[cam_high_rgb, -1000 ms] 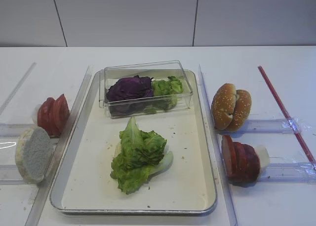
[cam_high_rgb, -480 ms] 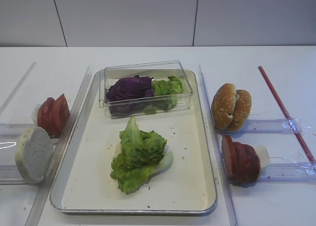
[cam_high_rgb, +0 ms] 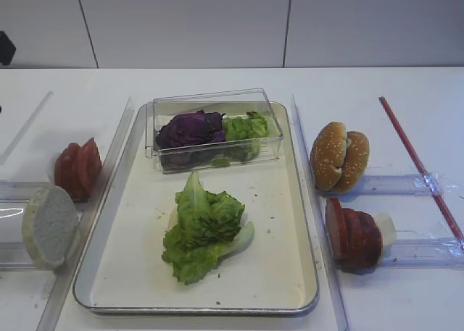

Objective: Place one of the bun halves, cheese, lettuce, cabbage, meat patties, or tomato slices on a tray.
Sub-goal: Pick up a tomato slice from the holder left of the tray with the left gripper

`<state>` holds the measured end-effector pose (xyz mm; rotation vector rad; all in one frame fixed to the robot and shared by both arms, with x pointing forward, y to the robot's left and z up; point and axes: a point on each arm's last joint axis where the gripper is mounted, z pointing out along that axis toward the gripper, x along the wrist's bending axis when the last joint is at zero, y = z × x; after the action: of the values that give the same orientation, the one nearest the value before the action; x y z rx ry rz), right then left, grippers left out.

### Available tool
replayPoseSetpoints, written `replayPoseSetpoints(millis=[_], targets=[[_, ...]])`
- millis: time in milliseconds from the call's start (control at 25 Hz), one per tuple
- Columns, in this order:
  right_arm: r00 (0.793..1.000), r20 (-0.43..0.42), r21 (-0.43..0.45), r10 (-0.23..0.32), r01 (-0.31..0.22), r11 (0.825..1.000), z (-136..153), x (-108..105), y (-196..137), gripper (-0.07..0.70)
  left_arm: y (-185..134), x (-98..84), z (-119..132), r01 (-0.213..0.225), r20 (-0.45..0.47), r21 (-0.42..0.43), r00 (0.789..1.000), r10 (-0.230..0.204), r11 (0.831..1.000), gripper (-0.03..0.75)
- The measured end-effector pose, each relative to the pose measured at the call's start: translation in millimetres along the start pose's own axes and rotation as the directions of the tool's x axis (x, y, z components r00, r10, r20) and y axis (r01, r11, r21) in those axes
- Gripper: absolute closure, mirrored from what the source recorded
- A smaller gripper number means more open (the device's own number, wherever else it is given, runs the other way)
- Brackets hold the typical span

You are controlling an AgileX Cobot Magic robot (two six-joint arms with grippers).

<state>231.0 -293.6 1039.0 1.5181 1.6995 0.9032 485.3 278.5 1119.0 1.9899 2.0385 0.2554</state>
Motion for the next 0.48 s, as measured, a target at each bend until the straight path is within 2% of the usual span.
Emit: replayPoseSetpoints(millis=[280, 480], targets=[[1.000, 0.000, 0.000, 0.000, 0.000, 1.000, 0.0, 0.0, 0.0, 0.453, 26.0, 0.0, 25.5, -0.011, -0.024, 0.058, 1.000, 0.012, 0.998, 0.423], [1.000, 0.000, 0.000, 0.000, 0.000, 1.000, 0.0, 0.0, 0.0, 0.453, 35.7, -0.8, 31.4, -0.014, -0.024, 0.061, 1.000, 0.016, 0.998, 0.423]])
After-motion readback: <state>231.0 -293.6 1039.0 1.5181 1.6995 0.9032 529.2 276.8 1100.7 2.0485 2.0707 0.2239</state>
